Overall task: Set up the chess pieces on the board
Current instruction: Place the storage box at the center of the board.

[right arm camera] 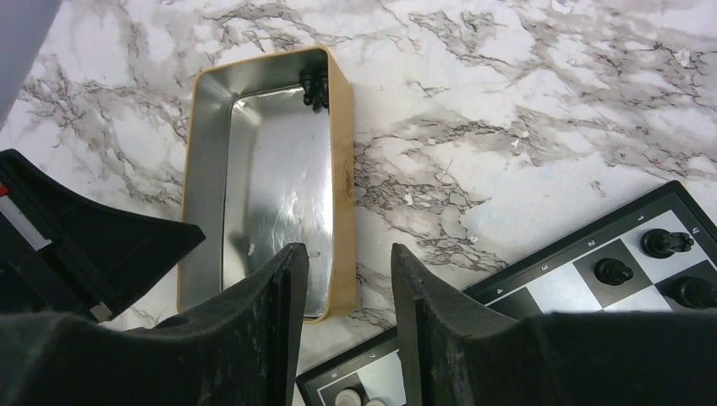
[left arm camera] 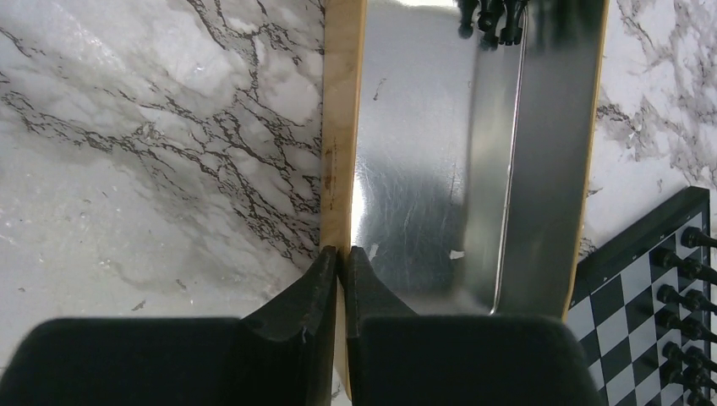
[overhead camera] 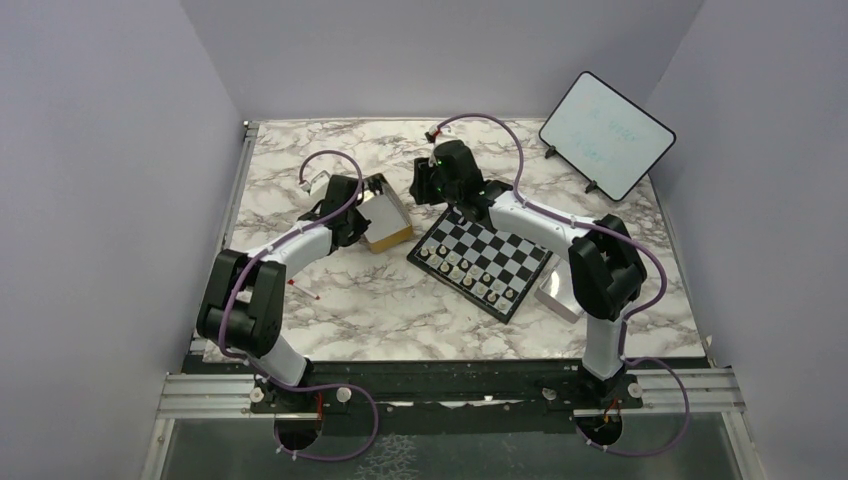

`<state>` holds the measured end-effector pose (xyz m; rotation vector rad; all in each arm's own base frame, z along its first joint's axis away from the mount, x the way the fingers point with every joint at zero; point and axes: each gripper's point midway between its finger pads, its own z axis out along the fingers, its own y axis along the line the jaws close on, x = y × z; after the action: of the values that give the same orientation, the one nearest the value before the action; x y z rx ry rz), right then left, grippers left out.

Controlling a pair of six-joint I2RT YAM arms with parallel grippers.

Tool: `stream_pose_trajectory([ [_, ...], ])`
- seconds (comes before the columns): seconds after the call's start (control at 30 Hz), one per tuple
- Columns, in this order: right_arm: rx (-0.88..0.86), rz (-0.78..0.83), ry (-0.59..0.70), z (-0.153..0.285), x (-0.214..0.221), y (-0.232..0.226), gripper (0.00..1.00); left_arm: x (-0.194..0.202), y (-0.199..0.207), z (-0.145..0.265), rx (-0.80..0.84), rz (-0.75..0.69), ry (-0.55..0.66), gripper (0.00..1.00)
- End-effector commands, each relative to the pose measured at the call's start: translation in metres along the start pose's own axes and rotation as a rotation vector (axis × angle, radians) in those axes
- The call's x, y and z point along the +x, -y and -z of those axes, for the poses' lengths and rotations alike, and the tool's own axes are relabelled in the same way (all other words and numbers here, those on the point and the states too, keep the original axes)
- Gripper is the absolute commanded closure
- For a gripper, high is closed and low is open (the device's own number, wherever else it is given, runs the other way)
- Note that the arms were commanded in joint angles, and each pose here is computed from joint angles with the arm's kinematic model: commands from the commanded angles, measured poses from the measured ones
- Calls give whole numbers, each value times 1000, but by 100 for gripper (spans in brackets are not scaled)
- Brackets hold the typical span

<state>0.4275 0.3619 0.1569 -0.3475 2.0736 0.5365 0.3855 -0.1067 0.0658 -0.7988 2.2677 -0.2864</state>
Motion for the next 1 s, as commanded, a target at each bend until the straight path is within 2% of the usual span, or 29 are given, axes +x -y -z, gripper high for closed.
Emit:
stream_pose_trajectory([
  [0.0, -46, -1, 76, 7, -23, -14, 54, -4, -1, -4, -34, 62, 30, 90],
  [0.07, -51, -2, 79, 6, -23, -15, 54, -1, 2, -6, -29, 63, 16, 87],
  [0.17, -63, -2, 78, 5, -24, -18, 54, -2, 9, -5, -5, 57, 5, 74],
  [0.37, -98, -25, 82, -6, -27, -30, 55, -20, 34, 11, 82, 9, 21, 58],
  [0.43, -103, -21, 82, -12, -27, -35, 55, -27, 39, 17, 110, -16, 29, 44],
  [0.47, -107, -20, 83, -15, -27, -39, 55, -32, 39, 21, 126, -27, 39, 33],
  [0.5, -110, -20, 83, -19, -27, -42, 56, -39, 39, 23, 140, -36, 54, 6],
  [0.53, -113, -20, 86, -22, -28, -45, 56, -47, 37, 26, 154, -43, 74, 2],
  [0.73, -115, -2, 98, -51, -23, -60, 61, -103, 9, 38, 137, -78, 193, 1],
  [0.83, -116, 13, 116, -67, -20, -66, 63, -114, -7, 38, 121, -77, 176, 1],
  [0.97, -109, 56, 130, -92, -12, -70, 63, -106, -39, 24, 86, -50, 80, 1],
])
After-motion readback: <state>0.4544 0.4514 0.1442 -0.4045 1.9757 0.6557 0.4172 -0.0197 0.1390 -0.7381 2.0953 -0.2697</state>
